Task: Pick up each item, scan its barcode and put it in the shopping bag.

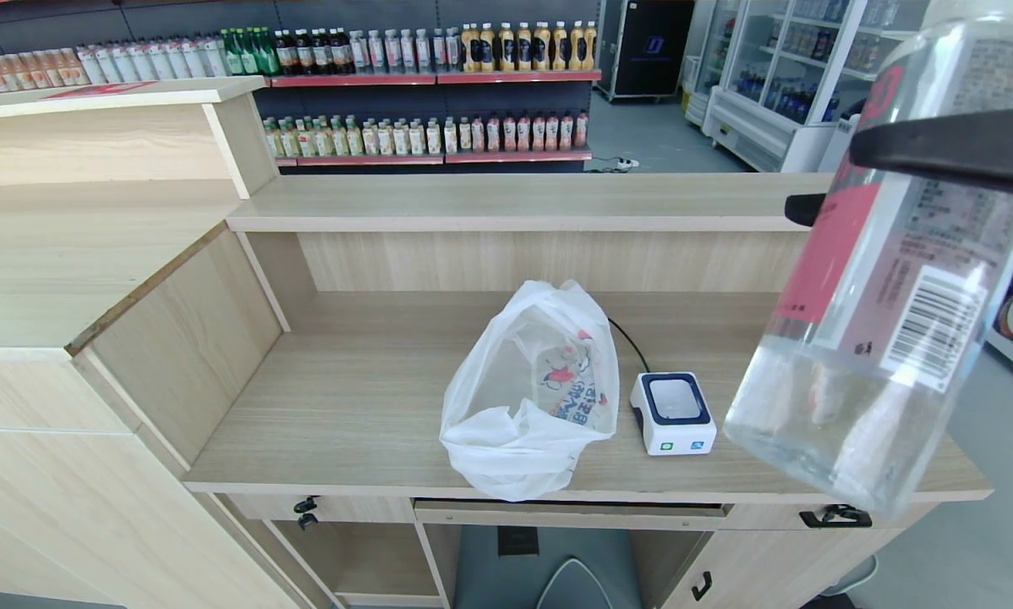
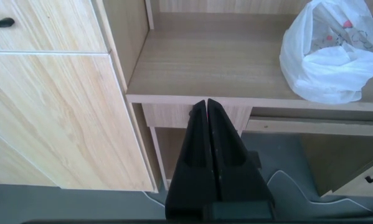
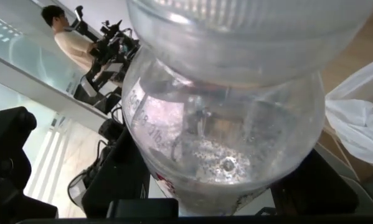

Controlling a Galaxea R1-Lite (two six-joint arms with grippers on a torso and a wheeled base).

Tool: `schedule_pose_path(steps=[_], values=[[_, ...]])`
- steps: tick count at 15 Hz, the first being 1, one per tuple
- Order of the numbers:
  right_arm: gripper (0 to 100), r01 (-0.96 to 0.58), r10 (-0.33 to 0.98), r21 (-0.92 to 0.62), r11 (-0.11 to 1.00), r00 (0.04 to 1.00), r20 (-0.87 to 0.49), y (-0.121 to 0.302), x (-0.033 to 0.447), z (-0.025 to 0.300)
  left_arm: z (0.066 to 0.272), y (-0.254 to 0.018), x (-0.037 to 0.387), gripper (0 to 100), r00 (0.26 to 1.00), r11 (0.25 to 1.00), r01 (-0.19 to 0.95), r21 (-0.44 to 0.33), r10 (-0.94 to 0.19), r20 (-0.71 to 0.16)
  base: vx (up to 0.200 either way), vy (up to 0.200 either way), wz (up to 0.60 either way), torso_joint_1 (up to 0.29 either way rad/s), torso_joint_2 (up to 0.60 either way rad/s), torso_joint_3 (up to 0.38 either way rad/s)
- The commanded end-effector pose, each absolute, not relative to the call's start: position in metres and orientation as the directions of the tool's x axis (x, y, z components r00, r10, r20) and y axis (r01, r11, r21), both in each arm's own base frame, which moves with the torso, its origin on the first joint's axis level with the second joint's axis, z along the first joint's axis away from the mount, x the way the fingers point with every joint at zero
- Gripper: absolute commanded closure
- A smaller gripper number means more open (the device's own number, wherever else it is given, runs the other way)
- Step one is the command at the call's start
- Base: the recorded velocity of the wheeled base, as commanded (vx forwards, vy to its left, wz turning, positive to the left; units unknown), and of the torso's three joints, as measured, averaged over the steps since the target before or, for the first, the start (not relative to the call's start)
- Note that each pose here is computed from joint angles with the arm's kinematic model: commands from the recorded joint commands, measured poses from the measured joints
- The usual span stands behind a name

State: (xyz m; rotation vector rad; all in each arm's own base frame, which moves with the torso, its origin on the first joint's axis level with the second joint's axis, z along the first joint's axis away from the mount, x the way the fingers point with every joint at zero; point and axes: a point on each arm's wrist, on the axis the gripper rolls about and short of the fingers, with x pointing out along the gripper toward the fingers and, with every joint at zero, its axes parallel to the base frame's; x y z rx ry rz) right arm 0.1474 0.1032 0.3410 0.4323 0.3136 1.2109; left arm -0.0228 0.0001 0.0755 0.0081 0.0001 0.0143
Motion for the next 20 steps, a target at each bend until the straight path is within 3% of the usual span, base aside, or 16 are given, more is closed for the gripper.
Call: schedule_pose_path(steps=[1,6,20], values=[[100,-0.824,0.948,0.489,0.285,0.316,-0.02,0.106,0.149,0.336,0.075,0.0,-0.023,100,1.0,1.0,-0.015,0.009,0.015,0.0,0.0,0.0,0.0,0.0,0.0,0.0],[100,-0.828,0.95,0.475,0.298,0.306,-0.064,0.112,0.149,0.319,0.075,0.0,-0.023,100,1.0,1.0,-0.015,0.009,0.015,0.0,0.0,0.0,0.0,0.0,0.0,0.0],[100,-0.832,0.951,0.469,0.296,0.304,-0.06,0.109,0.137,0.315,0.075,0.0,-0.023,100,1.0,1.0,-0.015,0.009,0.015,0.0,0.0,0.0,0.0,0.0,0.0,0.0]])
